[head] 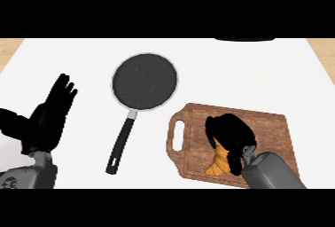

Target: Pick the croissant from the cutting board and place it in the pan

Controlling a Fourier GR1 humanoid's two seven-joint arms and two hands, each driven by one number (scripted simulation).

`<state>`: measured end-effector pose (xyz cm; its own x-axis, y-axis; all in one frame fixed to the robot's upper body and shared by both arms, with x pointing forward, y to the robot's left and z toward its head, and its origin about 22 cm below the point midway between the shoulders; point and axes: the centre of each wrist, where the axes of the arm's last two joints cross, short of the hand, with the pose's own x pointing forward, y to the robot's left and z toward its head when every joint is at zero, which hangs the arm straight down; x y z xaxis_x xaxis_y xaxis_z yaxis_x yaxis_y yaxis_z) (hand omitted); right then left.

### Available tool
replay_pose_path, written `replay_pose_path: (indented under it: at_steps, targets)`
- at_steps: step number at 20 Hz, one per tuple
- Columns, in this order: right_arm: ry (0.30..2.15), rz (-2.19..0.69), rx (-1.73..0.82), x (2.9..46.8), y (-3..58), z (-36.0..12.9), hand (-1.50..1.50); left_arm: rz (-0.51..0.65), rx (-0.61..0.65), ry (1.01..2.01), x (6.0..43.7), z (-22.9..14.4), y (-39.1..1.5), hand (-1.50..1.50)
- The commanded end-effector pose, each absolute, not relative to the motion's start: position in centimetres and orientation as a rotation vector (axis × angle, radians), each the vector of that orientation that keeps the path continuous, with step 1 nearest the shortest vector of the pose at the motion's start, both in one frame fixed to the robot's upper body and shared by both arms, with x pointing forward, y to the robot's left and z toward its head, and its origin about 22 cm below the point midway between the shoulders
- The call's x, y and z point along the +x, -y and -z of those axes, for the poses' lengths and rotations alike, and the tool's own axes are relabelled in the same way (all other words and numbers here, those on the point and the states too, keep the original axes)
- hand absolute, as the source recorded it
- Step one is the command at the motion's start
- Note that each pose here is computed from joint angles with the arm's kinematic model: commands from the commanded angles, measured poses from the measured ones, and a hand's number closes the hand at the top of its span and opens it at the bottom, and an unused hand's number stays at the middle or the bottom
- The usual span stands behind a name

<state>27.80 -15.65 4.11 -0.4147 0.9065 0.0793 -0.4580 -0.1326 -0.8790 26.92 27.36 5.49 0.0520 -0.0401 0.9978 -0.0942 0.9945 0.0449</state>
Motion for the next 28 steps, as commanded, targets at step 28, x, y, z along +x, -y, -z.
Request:
replay_pose_path:
  at_steps: [28]
  targets:
    - [1.206,-0.73,-1.566,33.0,-1.9,-21.8,1.5,0.122,-0.05,1.546,30.1,-7.3,-21.6,0.0]
